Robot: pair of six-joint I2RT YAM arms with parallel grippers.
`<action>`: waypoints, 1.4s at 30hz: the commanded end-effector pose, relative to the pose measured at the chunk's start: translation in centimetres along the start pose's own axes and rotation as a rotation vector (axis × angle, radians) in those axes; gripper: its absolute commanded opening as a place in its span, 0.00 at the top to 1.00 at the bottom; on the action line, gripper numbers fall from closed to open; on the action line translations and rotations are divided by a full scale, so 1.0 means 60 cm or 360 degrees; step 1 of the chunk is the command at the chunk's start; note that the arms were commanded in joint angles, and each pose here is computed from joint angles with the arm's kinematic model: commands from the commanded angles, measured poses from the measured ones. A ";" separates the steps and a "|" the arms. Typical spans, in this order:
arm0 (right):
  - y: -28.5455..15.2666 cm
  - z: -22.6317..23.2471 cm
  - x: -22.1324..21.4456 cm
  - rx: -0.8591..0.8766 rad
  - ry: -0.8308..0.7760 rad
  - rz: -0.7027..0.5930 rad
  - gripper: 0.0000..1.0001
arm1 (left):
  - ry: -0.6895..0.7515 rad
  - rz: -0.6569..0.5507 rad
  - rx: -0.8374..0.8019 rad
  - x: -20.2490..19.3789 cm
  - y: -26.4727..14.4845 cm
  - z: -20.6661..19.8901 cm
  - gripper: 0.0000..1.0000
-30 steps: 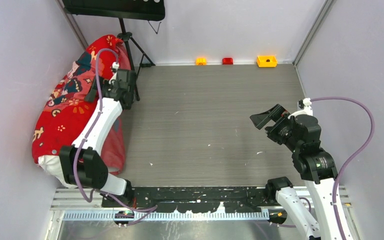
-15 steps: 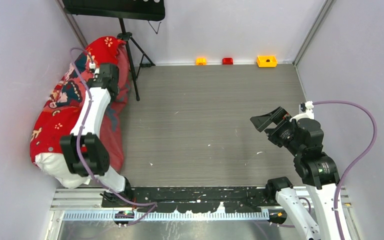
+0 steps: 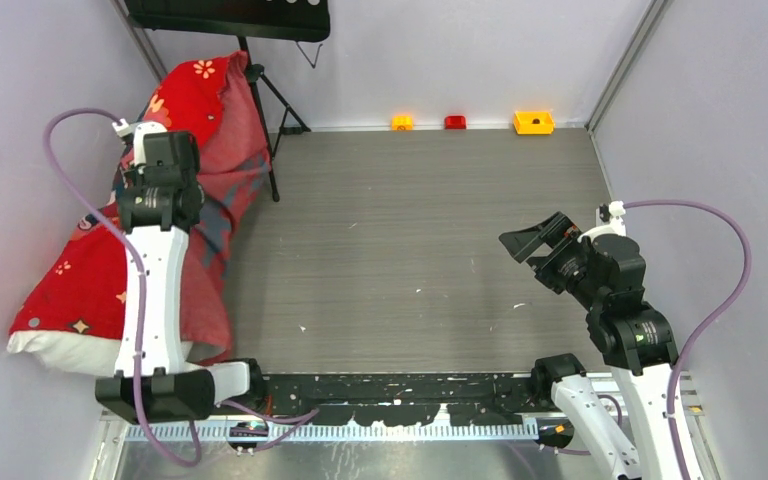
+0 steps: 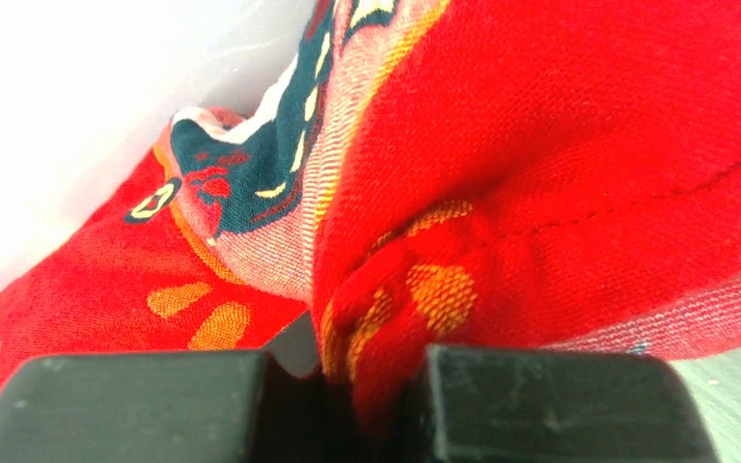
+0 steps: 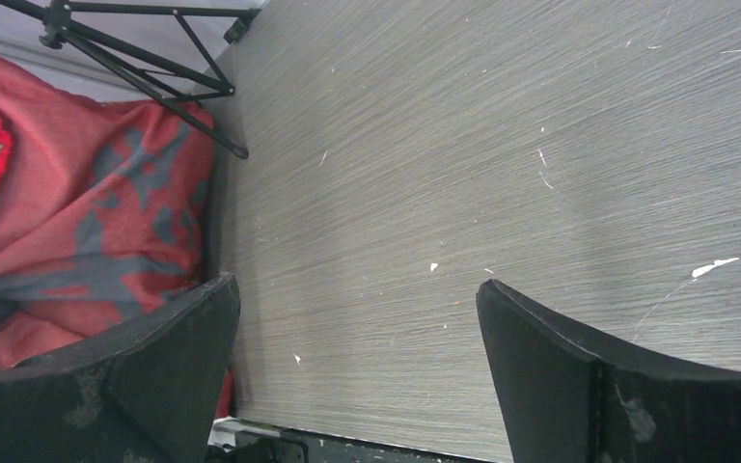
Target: Remove the pillowcase from the pillow
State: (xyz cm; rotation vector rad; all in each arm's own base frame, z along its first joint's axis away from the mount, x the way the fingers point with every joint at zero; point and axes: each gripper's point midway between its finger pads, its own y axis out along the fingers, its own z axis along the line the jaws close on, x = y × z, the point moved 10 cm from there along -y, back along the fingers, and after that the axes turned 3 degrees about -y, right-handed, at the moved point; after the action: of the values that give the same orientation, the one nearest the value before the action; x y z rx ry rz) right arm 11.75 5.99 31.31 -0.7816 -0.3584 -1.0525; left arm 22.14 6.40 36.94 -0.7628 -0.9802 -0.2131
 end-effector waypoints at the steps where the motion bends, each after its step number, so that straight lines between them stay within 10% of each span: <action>1: -0.001 0.011 0.007 0.0066 0.0014 -0.0041 0.04 | -0.0600 -0.0516 -0.0164 0.080 -0.112 0.086 1.00; 12: 0.003 0.011 0.007 0.0075 0.0013 -0.0038 0.04 | -0.1022 -0.0706 -0.1412 0.072 -0.248 0.080 1.00; 21: 0.001 0.009 0.007 0.0082 -0.0021 -0.0042 0.05 | -0.0795 -0.0869 -0.2497 0.053 -0.347 0.072 1.00; 42: 0.003 -0.005 -0.001 0.0032 0.0003 -0.0088 0.04 | -0.0837 -0.0272 -0.2956 -0.013 -0.281 -0.034 1.00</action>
State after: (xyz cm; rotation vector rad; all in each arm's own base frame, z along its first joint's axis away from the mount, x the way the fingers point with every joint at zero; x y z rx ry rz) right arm 11.77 6.02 30.44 -0.7824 -0.3495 -1.0486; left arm 15.41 -6.56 40.32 -2.4708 -1.0871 -0.8768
